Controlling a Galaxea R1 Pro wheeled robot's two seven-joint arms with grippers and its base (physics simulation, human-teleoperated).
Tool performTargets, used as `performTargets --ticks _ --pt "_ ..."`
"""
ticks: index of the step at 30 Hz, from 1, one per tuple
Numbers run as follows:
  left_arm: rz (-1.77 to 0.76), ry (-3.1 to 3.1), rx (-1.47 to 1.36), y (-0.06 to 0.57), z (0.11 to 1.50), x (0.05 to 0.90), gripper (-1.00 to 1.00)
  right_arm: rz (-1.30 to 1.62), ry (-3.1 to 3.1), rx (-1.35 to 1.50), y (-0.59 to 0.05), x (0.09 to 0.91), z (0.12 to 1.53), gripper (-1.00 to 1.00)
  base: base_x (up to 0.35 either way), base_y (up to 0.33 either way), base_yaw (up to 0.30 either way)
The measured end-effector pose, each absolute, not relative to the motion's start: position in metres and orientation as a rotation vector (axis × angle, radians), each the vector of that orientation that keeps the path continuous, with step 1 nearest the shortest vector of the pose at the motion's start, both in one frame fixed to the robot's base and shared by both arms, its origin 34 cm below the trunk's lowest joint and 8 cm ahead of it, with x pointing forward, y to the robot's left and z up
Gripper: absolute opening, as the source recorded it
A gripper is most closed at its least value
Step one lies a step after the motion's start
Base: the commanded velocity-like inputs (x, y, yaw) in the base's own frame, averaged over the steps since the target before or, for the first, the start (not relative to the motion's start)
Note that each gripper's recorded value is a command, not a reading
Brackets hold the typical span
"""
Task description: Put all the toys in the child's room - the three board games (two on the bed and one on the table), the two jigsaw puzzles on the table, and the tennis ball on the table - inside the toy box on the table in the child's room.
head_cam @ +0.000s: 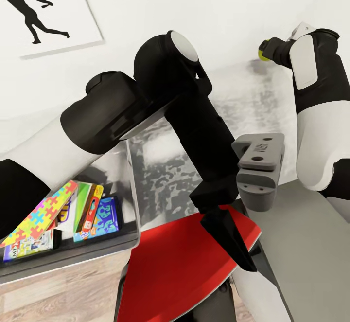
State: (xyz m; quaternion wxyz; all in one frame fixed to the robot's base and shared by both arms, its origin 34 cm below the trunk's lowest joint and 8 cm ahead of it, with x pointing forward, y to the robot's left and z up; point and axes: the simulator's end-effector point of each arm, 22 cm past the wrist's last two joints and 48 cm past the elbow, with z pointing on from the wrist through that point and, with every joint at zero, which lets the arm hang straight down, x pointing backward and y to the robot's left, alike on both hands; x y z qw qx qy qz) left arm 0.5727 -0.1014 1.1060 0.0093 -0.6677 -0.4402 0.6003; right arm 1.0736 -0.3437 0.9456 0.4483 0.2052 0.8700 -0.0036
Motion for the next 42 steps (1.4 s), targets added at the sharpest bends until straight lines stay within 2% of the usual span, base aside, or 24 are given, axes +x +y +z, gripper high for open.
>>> performTargets --ticks 28,42 --pt "1.836 -1.389 -2.145 -0.102 1.126 0.568 1.00 0.008 2.094 0.493 -0.343 1.076 0.999 -1.00 -0.026 0.000 0.000" --pt "1.813 -1.457 -2.148 -0.094 1.129 0.578 1.00 0.015 2.110 0.478 -0.339 1.069 1.012 -1.00 -0.070 -0.076 0.000"
